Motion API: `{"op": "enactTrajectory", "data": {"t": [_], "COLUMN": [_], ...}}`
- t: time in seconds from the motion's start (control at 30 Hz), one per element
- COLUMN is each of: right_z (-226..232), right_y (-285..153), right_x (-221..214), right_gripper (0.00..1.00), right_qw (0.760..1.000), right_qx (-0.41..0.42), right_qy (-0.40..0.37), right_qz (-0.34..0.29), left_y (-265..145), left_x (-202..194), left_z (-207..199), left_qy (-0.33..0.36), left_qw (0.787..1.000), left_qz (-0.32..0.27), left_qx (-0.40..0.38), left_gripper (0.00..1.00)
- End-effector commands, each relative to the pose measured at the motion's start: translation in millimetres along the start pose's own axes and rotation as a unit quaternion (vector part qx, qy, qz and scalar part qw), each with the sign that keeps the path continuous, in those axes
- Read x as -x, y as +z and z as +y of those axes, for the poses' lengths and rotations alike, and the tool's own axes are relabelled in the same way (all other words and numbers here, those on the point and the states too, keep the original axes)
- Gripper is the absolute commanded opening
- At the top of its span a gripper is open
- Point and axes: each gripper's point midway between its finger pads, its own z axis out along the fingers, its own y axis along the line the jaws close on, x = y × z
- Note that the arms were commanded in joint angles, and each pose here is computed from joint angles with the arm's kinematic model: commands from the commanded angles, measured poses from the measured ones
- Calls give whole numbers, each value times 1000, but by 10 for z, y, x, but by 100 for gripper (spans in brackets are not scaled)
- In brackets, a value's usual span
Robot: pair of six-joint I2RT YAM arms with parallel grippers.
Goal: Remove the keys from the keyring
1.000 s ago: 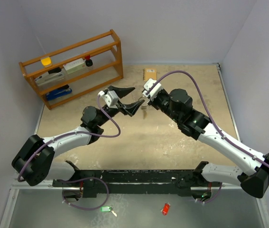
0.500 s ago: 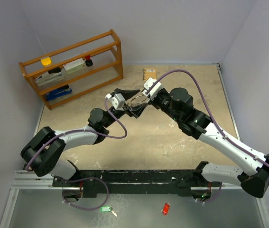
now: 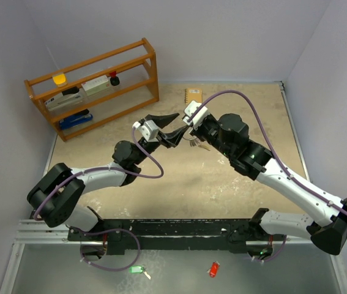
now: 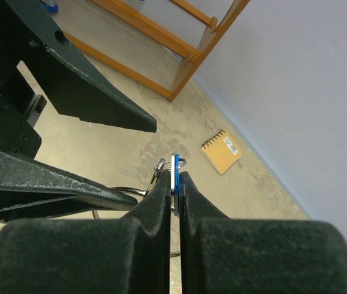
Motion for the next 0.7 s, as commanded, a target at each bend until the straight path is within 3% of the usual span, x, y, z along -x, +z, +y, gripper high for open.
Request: {"op": "enactTrajectory", "data": {"t": [0.0, 0.33, 0.67], "right_z": [-126, -111, -96], "right_y": [-25, -40, -24], "right_x": [324, 337, 322], "right_gripper": [0, 0, 0], "right_qw": [999, 999, 999], "right_qx": [-17, -16, -15], "right_qy": [3, 3, 0], "right_qz": [-44, -45, -42], "left_y": [128, 204, 230], "left_x": [264, 248, 230], "left_z": [23, 12, -4], "left_qy": [4, 1, 0], "left_qw": [999, 999, 999], "left_qz": [-51, -53, -54], "left_qx": [6, 2, -3], "left_gripper": [51, 38, 32]}}
